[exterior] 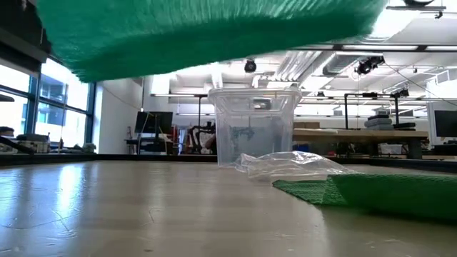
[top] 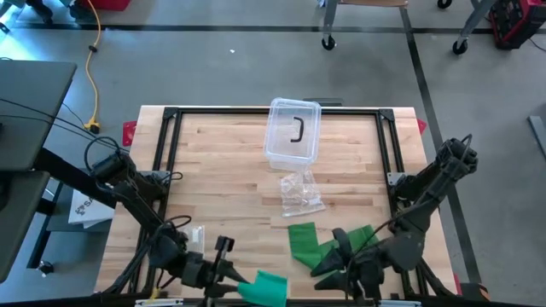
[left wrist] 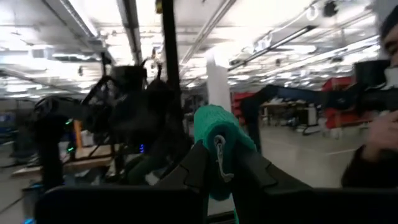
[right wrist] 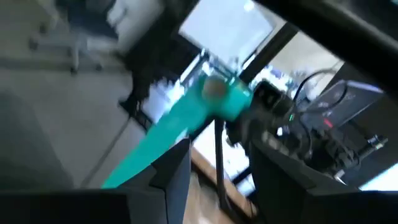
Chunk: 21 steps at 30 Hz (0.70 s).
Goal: Roll bandage
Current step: Roll the blue bandage
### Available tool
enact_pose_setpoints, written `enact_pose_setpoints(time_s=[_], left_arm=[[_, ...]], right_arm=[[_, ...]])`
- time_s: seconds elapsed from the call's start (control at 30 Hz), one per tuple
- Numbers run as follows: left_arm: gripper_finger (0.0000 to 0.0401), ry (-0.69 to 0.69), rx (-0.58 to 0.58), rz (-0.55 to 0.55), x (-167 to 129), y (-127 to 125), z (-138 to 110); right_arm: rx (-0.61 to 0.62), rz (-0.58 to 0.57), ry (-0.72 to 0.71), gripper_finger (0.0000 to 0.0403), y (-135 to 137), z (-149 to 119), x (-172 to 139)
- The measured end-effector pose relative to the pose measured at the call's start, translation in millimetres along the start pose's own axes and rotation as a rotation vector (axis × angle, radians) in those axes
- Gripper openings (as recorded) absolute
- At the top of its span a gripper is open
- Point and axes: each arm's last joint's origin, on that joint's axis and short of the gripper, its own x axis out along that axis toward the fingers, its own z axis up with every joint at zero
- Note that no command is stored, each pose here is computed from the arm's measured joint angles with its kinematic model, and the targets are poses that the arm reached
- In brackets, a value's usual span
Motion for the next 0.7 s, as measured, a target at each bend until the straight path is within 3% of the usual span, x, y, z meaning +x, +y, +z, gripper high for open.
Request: enact_pose_setpoints(time_s=[0.23, 0.37, 0.5, 0.7], left_arm=[[0.0039, 0.049, -0.019, 0.018, 6.5, 9.2, -8.4], [0.0039, 0.058, -0.012, 0.023, 7.9, 11.2, -10.2], [0.0039, 0.075, -0.016, 0.022, 7.9, 11.0, -12.0], [0.0039, 0.107, -0.016, 0.14, 8.4, 15.8, -13.6]], right_arm=[[0.164, -0.012, -0.016, 0.015, -16.1, -10.0, 9.0], [0.155, -0.035, 0.022, 0.0155, -21.4, -17.0, 12.3], [0.143, -0.034, 0.034, 0.0192, -21.7, -18.5, 12.6], [0.001, -0.09, 0.1, 0.0234, -9.2, -23.3, 20.4]])
